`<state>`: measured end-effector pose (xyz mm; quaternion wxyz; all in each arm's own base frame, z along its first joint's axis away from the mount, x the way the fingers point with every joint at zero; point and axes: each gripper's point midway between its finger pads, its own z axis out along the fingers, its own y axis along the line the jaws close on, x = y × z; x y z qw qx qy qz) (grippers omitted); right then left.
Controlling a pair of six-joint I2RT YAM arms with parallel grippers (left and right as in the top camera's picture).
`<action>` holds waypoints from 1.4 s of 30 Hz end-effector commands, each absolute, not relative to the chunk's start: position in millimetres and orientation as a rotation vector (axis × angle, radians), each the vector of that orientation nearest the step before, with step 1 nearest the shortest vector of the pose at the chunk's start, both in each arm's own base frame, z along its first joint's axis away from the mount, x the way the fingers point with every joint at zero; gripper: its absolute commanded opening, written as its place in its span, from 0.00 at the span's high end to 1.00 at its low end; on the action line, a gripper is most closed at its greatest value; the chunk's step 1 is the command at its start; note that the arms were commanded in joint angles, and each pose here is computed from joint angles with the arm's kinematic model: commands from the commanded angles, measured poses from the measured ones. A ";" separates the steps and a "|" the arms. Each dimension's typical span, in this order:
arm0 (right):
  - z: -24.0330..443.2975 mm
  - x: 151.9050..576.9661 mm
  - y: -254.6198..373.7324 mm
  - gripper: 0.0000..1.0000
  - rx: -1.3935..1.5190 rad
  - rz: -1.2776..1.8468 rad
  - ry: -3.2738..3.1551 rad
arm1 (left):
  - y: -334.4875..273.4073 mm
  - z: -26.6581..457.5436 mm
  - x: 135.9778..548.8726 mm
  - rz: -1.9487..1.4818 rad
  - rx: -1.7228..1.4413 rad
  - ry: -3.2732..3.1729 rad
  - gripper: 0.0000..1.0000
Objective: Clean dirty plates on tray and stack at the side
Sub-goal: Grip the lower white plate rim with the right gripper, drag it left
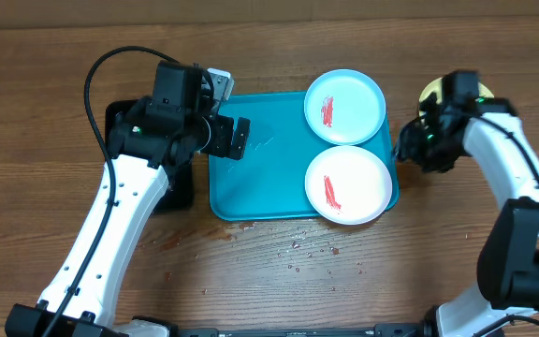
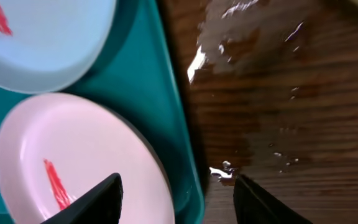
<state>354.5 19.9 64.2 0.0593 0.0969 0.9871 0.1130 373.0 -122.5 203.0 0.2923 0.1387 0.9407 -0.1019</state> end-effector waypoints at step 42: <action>46.5 312.6 70.2 0.16 0.158 0.289 3.100 | -123.5 201.4 374.5 -0.272 0.351 2.513 0.00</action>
